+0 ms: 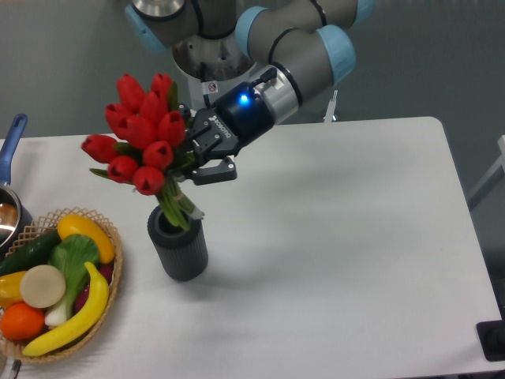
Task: Insert the flowers into the vase
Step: 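Lower the tulip stems into the vase opening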
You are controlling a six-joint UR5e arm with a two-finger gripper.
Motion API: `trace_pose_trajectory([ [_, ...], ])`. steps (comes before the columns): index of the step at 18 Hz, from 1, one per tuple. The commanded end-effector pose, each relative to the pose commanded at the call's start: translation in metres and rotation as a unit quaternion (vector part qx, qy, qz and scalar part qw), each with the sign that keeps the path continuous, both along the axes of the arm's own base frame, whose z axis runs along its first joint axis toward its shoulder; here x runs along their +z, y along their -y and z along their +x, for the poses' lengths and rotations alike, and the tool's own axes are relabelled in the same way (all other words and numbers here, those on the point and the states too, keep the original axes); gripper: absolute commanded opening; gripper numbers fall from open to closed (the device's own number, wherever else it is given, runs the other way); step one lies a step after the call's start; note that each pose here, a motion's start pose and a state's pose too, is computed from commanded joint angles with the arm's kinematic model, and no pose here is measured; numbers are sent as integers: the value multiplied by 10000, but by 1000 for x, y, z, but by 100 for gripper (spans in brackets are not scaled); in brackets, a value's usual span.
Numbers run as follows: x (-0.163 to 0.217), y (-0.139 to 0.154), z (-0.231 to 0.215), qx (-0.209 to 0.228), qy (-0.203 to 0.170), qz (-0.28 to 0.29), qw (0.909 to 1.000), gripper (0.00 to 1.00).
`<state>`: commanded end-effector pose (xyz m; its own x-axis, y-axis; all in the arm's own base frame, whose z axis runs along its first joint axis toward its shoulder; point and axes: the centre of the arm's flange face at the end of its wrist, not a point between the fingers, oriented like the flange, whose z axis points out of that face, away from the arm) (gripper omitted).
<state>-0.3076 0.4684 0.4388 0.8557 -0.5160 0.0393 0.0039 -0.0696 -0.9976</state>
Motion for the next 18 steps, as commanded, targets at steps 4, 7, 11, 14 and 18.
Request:
trace_pose_trajectory([
  [4,-7,-7,2,-96,145,57,9998,22],
  [7,-14,-7,2,-107,212,32,9997,22],
  [11,-26,-6,7,-126,346,-28,9993,22],
  [14,-36,-6,7,-134,457,-54,9989,22],
  [18,-54,-4,9,-131,586,-136,9981,22],
])
